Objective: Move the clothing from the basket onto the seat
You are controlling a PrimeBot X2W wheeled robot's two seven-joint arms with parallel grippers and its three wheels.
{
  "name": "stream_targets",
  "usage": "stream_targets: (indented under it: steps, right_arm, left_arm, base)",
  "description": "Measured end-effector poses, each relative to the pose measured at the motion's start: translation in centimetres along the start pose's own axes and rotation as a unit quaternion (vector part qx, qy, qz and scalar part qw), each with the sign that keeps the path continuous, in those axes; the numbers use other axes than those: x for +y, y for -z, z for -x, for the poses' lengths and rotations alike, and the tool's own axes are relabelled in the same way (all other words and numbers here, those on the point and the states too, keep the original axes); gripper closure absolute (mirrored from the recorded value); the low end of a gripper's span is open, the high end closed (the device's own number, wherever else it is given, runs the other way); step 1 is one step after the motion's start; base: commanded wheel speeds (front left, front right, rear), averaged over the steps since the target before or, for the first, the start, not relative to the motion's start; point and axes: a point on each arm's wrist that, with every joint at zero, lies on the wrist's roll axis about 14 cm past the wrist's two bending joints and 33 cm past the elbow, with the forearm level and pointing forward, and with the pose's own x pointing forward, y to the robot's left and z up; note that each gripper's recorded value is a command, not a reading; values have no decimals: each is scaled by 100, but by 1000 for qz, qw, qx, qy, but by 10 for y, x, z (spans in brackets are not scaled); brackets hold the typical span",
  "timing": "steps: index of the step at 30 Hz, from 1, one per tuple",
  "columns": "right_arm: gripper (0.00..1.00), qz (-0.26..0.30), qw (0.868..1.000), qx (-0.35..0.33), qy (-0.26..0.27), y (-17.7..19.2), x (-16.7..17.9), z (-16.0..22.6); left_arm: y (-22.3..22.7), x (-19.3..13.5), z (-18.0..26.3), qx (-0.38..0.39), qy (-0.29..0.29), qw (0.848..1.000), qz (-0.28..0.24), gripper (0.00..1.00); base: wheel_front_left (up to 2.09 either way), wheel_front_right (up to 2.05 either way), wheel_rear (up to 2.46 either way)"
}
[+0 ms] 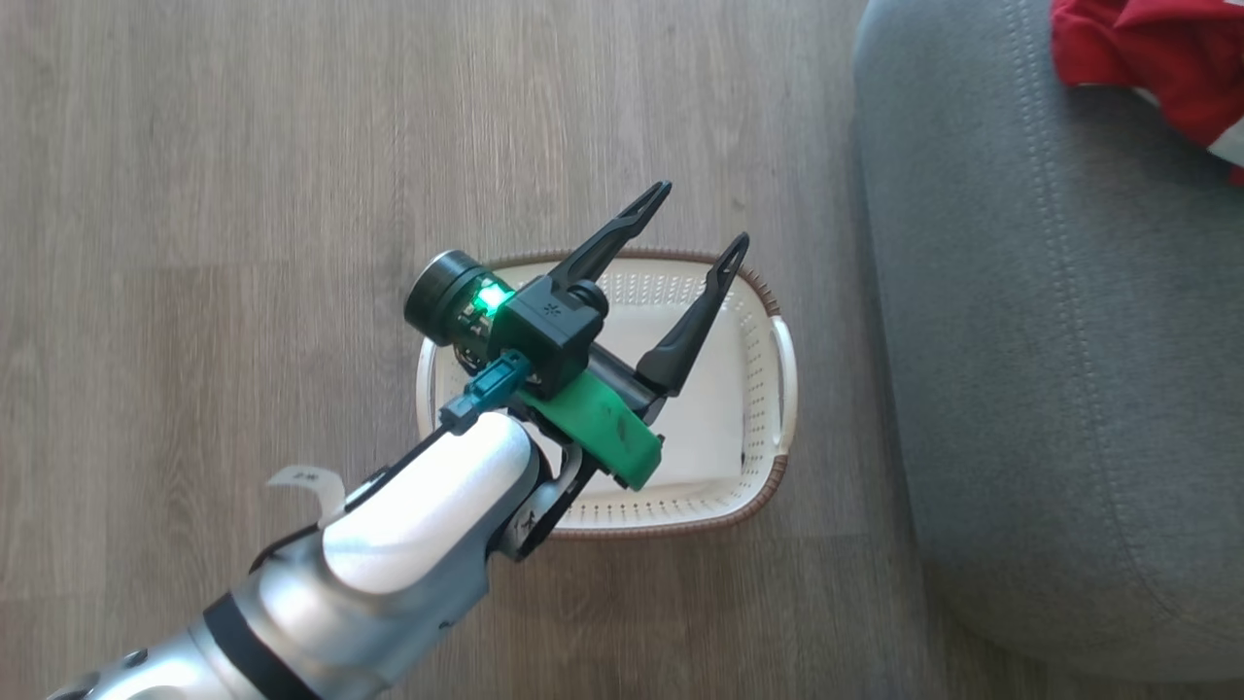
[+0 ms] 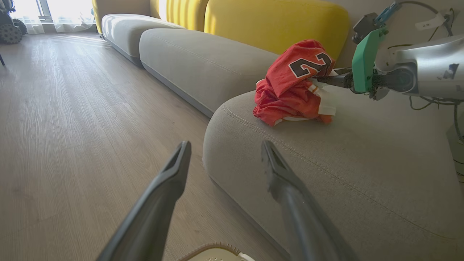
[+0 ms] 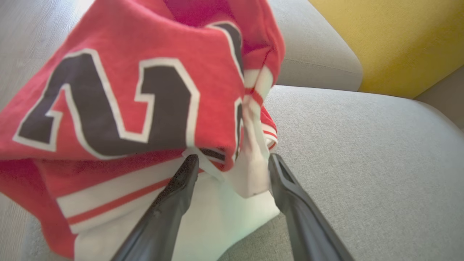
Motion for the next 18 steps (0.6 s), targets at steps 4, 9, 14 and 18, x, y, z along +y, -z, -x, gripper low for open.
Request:
stream_targets:
  steps: [4, 9, 14, 18]
  right_arm:
    - [0, -14, 1000, -16, 2, -3, -7, 13]
    - [0, -14, 999, -46, -1, -13, -15, 32]
    - [0, -20, 996, -81, -10, -35, -15, 51]
    - [0, -36, 994, -106, -17, -53, -14, 65]
  left_arm:
    - [-6, -4, 3, -4, -5, 1000, 5, 0]
    - [-10, -8, 11, -4, -12, 1000, 10, 0]
    - [-13, -5, 22, -2, -34, 999, 14, 0]
    - [-15, 2, 35, -2, -63, 998, 24, 0]
  base:
    - [0, 0, 0]
    - [0, 0, 0]
    - [0, 0, 0]
    - [0, 0, 0]
